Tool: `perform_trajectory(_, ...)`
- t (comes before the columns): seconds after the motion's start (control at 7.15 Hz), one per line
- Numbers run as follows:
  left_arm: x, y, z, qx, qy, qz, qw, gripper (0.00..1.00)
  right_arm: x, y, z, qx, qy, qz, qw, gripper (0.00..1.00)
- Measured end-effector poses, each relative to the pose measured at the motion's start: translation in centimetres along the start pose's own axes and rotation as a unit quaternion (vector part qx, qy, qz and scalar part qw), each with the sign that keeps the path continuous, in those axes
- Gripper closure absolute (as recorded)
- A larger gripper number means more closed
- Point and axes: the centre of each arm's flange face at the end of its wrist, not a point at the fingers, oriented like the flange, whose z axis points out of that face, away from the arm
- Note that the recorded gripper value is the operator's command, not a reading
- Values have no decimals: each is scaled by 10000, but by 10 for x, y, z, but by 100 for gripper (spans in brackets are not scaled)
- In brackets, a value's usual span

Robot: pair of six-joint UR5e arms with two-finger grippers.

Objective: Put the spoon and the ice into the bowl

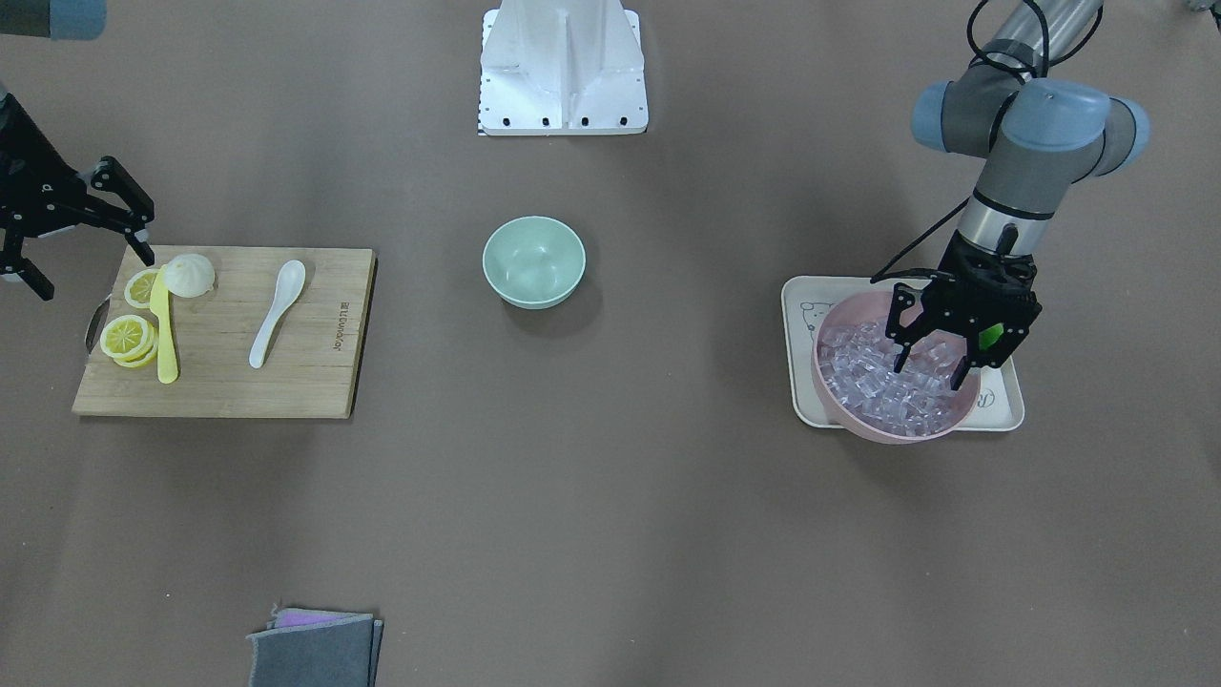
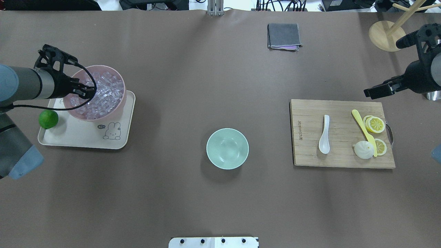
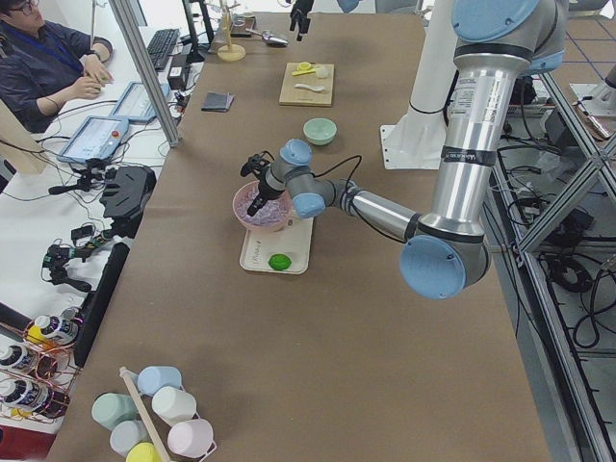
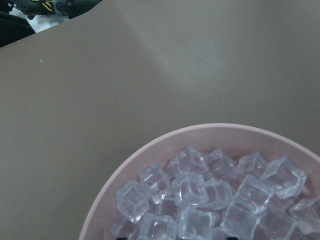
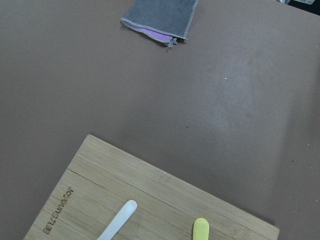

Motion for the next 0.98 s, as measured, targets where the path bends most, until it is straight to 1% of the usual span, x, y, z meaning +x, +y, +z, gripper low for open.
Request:
perform_trajectory(0.56, -4, 4, 8, -74, -55, -3, 10000, 34, 0, 0, 0, -3, 4, 2, 10000, 0)
perform_trajectory(0.7, -5, 4, 9, -79, -59, -2, 10000, 37, 0, 0, 0, -1, 3, 1, 10000, 0)
perform_trajectory(0.98, -4, 4, 9, -76, -55, -1, 10000, 47, 0, 0, 0, -2, 3, 2, 10000, 0)
